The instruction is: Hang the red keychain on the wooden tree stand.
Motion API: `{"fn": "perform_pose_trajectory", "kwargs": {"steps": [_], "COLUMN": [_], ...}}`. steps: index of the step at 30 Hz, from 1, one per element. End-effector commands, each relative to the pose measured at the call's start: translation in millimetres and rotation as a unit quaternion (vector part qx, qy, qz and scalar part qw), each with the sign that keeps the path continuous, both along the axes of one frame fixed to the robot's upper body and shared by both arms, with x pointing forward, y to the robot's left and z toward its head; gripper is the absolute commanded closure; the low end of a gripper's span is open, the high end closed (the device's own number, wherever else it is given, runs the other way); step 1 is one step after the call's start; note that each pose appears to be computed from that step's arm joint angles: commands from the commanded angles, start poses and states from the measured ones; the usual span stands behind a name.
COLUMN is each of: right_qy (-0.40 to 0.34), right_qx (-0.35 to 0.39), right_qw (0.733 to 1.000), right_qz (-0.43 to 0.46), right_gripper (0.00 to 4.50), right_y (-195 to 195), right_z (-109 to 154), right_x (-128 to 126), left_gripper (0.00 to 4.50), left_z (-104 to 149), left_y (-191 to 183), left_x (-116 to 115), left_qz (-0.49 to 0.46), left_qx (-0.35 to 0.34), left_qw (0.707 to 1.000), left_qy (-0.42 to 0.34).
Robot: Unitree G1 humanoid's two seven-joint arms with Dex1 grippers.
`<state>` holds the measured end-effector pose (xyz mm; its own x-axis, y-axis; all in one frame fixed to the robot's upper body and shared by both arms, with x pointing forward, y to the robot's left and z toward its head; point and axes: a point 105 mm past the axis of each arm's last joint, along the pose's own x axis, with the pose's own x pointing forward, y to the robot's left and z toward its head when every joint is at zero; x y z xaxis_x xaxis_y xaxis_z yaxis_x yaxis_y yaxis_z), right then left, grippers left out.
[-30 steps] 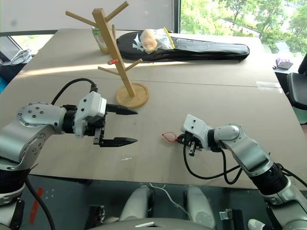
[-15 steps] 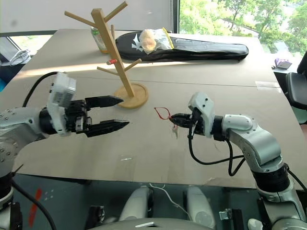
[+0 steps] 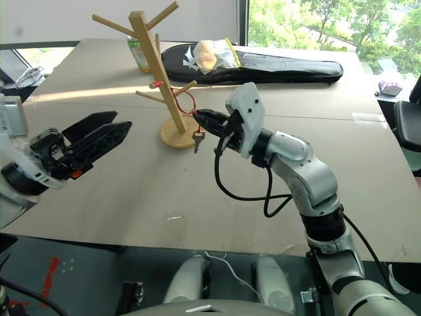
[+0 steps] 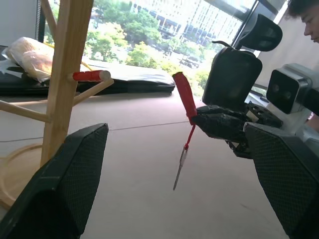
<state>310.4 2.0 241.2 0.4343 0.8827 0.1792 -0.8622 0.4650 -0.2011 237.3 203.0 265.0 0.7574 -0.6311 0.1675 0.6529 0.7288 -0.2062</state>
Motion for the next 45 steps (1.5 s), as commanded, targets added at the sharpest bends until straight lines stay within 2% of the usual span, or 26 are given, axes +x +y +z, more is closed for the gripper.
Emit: {"fn": "perform_pose_trajectory", "kwargs": {"steps": [1, 6, 14, 29, 32, 39, 41, 45], "right_qy": [-0.064, -0.1, -0.126, -0.14, -0.138, -0.116, -0.109, -0.061], "right_qx": [0.0, -0.008, -0.016, -0.075, -0.078, -0.088, -0.093, -0.122], "right_qw": [0.998, 0.995, 0.992, 0.987, 0.987, 0.989, 0.99, 0.99], "right_qz": [0.002, 0.001, 0.002, -0.036, -0.037, -0.016, -0.01, 0.019], "right_gripper": [4.46, 4.46, 4.46, 4.46, 3.54, 0.21, 0.1, 0.1], "right_y": [12.1, 38.3, 55.8, 62.9, 62.5, 48.5, 39.1, -4.9], "right_z": [16.1, 25.4, 28.9, 13.1, 11.3, -2.0, -6.1, -14.5], "right_x": [2.8, 12.6, 17.0, 35.9, 37.0, 33.9, 32.5, 28.2], "left_gripper": [0.0, 0.0, 0.0, 0.0, 0.0, 0.0, 0.0, 0.0], "left_z": [13.5, 15.2, 16.7, 18.0, 18.1, 17.1, 15.6, 11.3], "left_y": [4.7, 14.7, 16.2, 14.9, 14.6, 16.5, 19.2, 42.5], "left_x": [-7.1, -10.2, -10.0, -3.4, -2.5, 0.2, 1.4, 7.3], "left_qz": [0.02, 0.044, 0.051, 0.044, 0.043, 0.043, 0.046, 0.073], "left_qx": [0.006, 0.008, 0.006, 0.012, 0.013, 0.021, 0.032, 0.096], "left_qw": [0.999, 0.998, 0.997, 0.998, 0.998, 0.998, 0.998, 0.993], "left_qy": [-0.037, -0.044, -0.05, -0.053, -0.053, -0.049, -0.042, -0.014]}}
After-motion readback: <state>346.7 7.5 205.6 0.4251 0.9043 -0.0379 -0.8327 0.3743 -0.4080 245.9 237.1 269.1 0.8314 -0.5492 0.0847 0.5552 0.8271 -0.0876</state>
